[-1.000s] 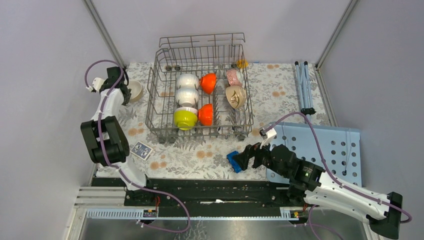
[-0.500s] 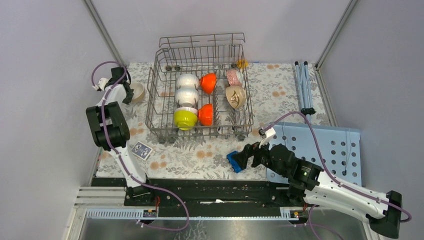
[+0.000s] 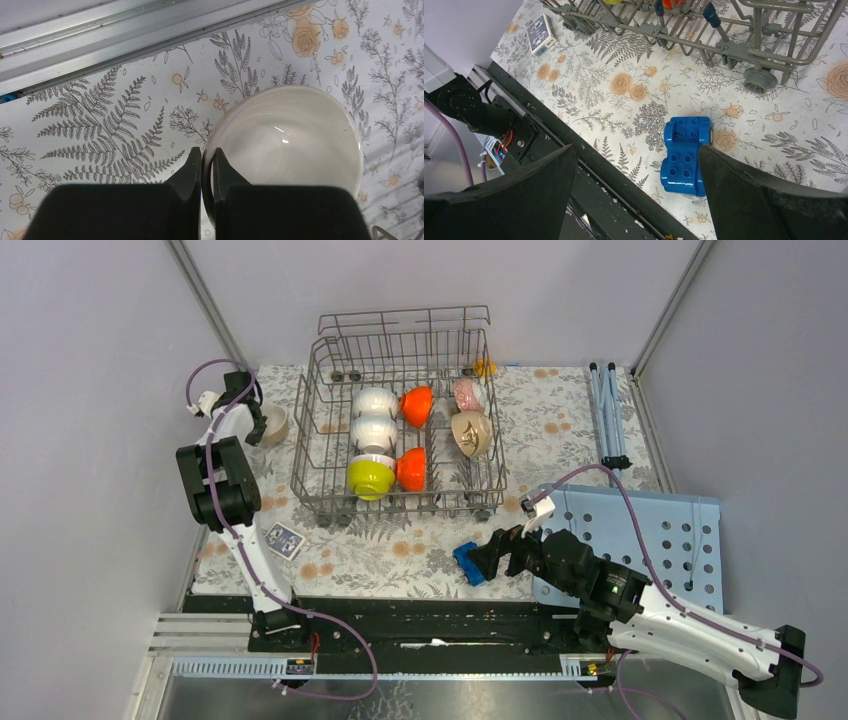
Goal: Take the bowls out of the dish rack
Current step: Place the bowl at the center of the board, then pick up the bowl from the dish rack.
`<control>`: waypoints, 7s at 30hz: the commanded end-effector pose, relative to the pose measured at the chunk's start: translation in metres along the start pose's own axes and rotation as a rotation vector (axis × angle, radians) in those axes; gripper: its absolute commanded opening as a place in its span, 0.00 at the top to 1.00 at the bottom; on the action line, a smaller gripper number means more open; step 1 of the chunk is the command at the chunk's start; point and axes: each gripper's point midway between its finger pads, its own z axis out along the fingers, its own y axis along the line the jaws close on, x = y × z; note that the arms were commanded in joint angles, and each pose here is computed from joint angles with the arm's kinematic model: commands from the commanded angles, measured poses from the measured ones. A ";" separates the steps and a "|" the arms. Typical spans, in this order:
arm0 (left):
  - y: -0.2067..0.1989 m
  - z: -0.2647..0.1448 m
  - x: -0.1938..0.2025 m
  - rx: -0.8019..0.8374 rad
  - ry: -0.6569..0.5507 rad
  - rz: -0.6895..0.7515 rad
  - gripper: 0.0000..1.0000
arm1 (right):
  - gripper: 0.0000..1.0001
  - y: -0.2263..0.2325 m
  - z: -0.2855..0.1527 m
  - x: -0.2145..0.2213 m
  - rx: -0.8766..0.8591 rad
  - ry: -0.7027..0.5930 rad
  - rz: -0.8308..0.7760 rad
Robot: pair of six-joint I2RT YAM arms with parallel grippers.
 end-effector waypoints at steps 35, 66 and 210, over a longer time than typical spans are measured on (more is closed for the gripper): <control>-0.019 -0.163 -0.078 0.289 -0.164 -0.140 0.01 | 0.00 0.007 -0.033 -0.045 0.030 -0.078 0.008; -0.097 -0.468 0.153 1.413 0.080 0.557 0.01 | 0.03 -0.049 0.061 -0.207 0.441 -0.180 0.089; -0.160 -0.406 0.375 1.422 0.606 0.473 0.49 | 0.52 -0.145 0.110 -0.132 0.396 -0.113 0.303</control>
